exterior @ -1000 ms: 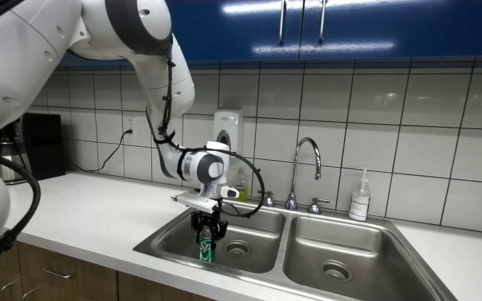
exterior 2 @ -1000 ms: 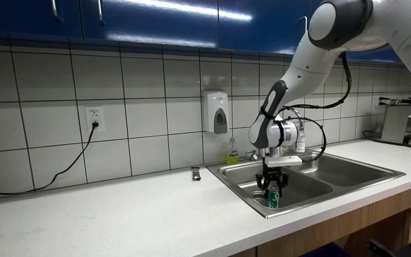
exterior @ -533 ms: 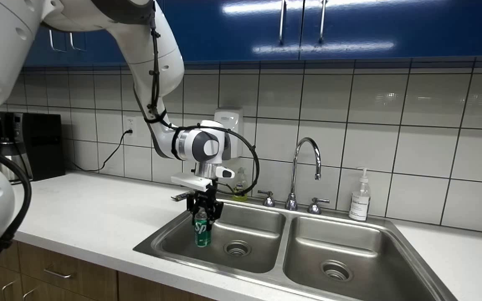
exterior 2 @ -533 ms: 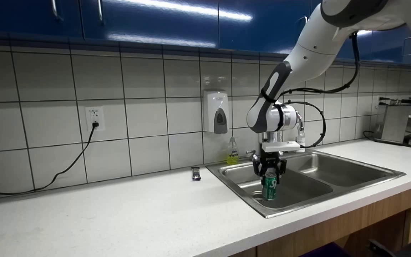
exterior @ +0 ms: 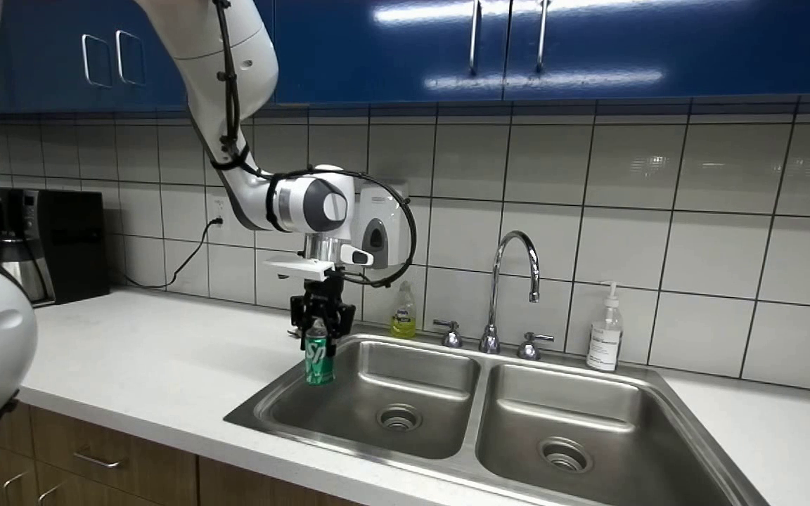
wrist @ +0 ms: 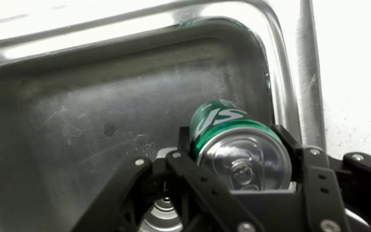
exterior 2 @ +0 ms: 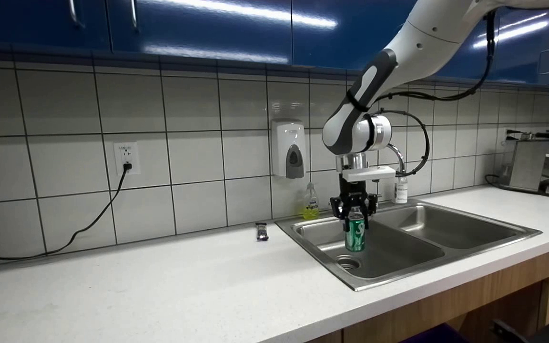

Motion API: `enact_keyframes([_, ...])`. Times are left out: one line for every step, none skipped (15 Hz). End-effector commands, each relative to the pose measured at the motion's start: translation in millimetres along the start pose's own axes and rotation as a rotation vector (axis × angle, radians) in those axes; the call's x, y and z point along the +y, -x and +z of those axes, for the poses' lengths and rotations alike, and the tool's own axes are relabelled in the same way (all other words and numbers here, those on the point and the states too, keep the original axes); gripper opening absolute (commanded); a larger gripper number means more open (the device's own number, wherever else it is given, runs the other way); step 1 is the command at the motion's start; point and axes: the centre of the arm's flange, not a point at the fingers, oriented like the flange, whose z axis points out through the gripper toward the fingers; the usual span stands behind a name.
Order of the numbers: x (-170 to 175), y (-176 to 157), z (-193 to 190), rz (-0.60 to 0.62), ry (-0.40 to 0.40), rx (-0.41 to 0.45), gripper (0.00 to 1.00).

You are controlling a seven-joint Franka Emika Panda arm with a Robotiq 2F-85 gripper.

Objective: Remove the can from the sink

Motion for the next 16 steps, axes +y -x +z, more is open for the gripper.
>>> enact_keyframes([-27.9, 25.4, -31.3, -0.036, 0.031, -0.013, 0.38])
enact_keyframes([-36.9, 28.6, -32.9, -0.056, 0.034, -0.019, 0.38])
enact_keyframes([-45.2, 31.6, -35.2, -0.073, 0.034, -0.023, 0.38])
enact_keyframes([-54.6, 34.4, -34.8, -0.095, 0.034, -0.029, 0.38])
enact_keyframes([-63.1, 37.1, -35.4, -0.114, 0.035, -0.036, 0.38])
enact_keyframes([-73.9, 39.6, -34.9, -0.137, 0.037, -0.042, 0.38])
enact_keyframes([-84.4, 41.5, -33.5, -0.160, 0.039, -0.047, 0.38])
enact_keyframes([-95.6, 43.1, -31.1, -0.184, 0.042, -0.052, 0.38])
enact_keyframes([-106.0, 45.2, -29.9, -0.205, 0.044, -0.058, 0.38])
enact_keyframes([-118.0, 47.4, -28.1, -0.229, 0.046, -0.059, 0.38])
enact_keyframes([-129.3, 49.4, -26.7, -0.251, 0.048, -0.064, 0.38])
enact_keyframes([-139.5, 51.0, -24.5, -0.273, 0.050, -0.065, 0.38])
enact_keyframes([-149.2, 52.2, -21.6, -0.292, 0.050, -0.064, 0.38])
enact_keyframes([-158.2, 54.1, -20.0, -0.309, 0.049, -0.066, 0.38])
enact_keyframes([-165.8, 55.4, -17.7, -0.323, 0.051, -0.070, 0.38])
enact_keyframes([-173.3, 56.3, -14.8, -0.338, 0.052, -0.071, 0.38])
